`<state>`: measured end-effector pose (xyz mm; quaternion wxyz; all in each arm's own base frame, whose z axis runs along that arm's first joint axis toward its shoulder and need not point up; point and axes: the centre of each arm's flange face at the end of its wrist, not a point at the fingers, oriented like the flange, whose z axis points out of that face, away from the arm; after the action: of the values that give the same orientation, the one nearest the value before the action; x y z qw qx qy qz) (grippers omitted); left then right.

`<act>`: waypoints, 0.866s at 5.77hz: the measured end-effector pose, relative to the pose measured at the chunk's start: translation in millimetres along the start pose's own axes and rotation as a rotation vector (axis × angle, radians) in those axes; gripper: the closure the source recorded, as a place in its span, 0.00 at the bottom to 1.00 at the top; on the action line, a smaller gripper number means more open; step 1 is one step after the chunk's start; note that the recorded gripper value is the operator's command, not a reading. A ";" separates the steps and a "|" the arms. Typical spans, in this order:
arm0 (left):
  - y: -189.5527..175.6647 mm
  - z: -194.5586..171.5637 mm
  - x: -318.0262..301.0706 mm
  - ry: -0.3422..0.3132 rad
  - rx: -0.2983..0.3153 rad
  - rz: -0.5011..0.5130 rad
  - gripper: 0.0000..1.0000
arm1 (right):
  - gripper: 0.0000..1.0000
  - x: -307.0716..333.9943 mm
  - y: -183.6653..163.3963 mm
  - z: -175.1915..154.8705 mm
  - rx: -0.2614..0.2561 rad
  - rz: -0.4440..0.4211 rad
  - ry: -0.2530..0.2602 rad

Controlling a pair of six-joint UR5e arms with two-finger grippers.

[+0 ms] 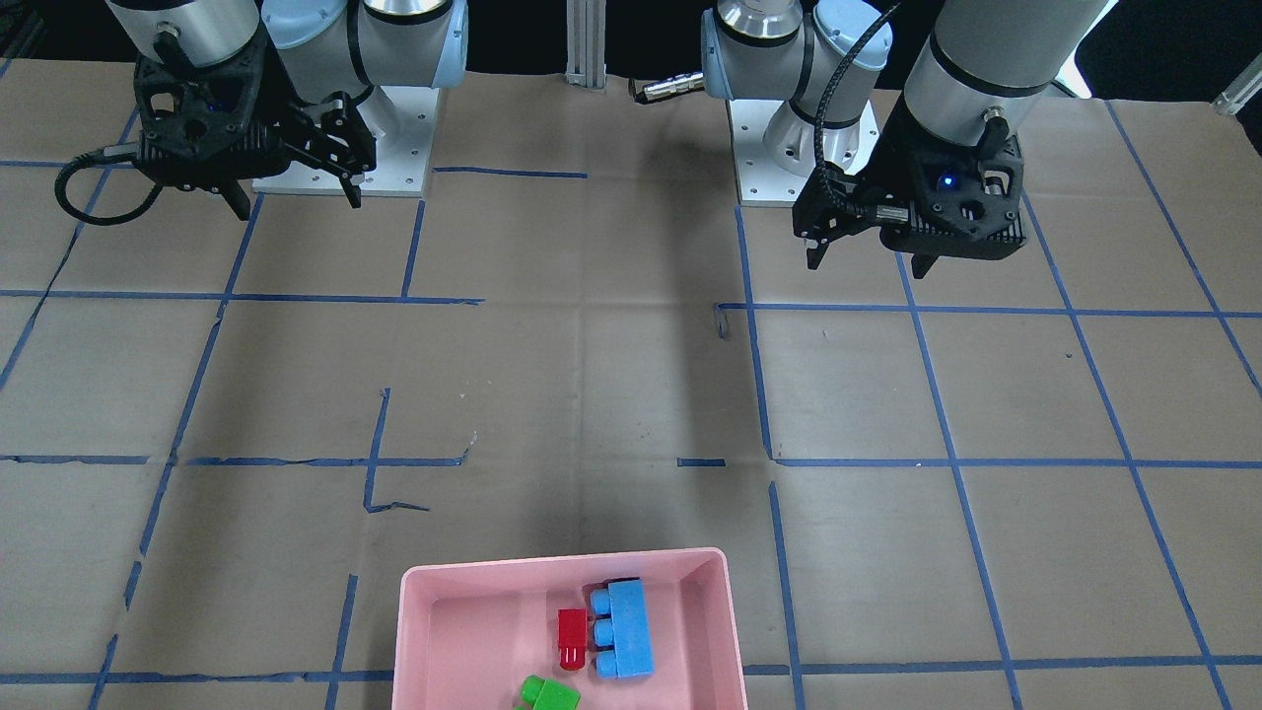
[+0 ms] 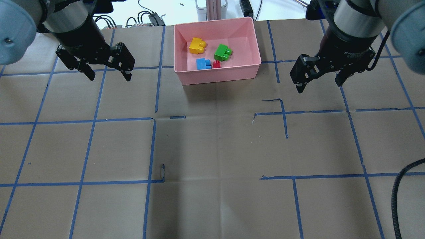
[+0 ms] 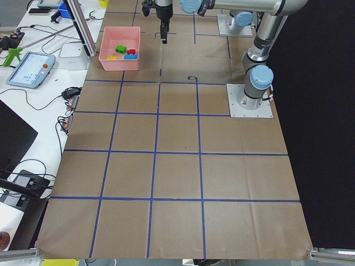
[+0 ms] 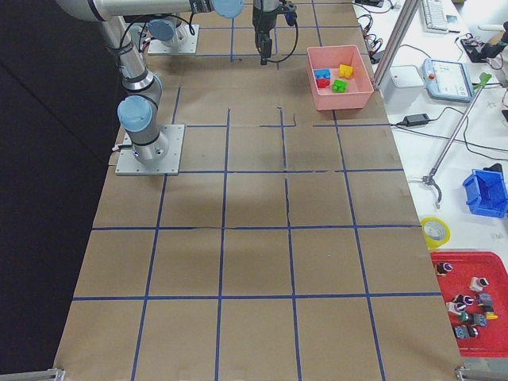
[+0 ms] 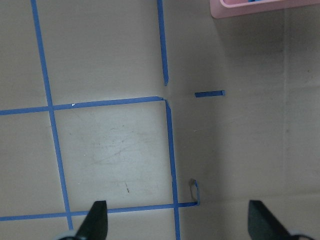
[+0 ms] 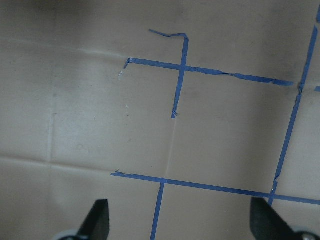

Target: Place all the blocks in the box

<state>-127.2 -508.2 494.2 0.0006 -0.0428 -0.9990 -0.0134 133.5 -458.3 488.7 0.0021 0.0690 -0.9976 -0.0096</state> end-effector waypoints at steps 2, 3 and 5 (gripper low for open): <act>2.9 1.0 0.9 -0.003 0.001 0.006 0.01 | 0.00 3.3 -0.9 14.1 0.028 0.052 0.025; 3.9 -0.8 1.7 -0.004 0.007 0.007 0.01 | 0.00 4.5 -0.6 12.4 0.035 0.063 0.038; 6.4 -7.4 2.6 -0.004 0.024 0.007 0.01 | 0.00 3.9 0.6 12.7 0.035 0.071 0.040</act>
<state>-129.3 -501.8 501.8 -0.0010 -0.0465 -0.9989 -0.0015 129.5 -458.0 476.0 0.0214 0.0337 -0.9992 0.0092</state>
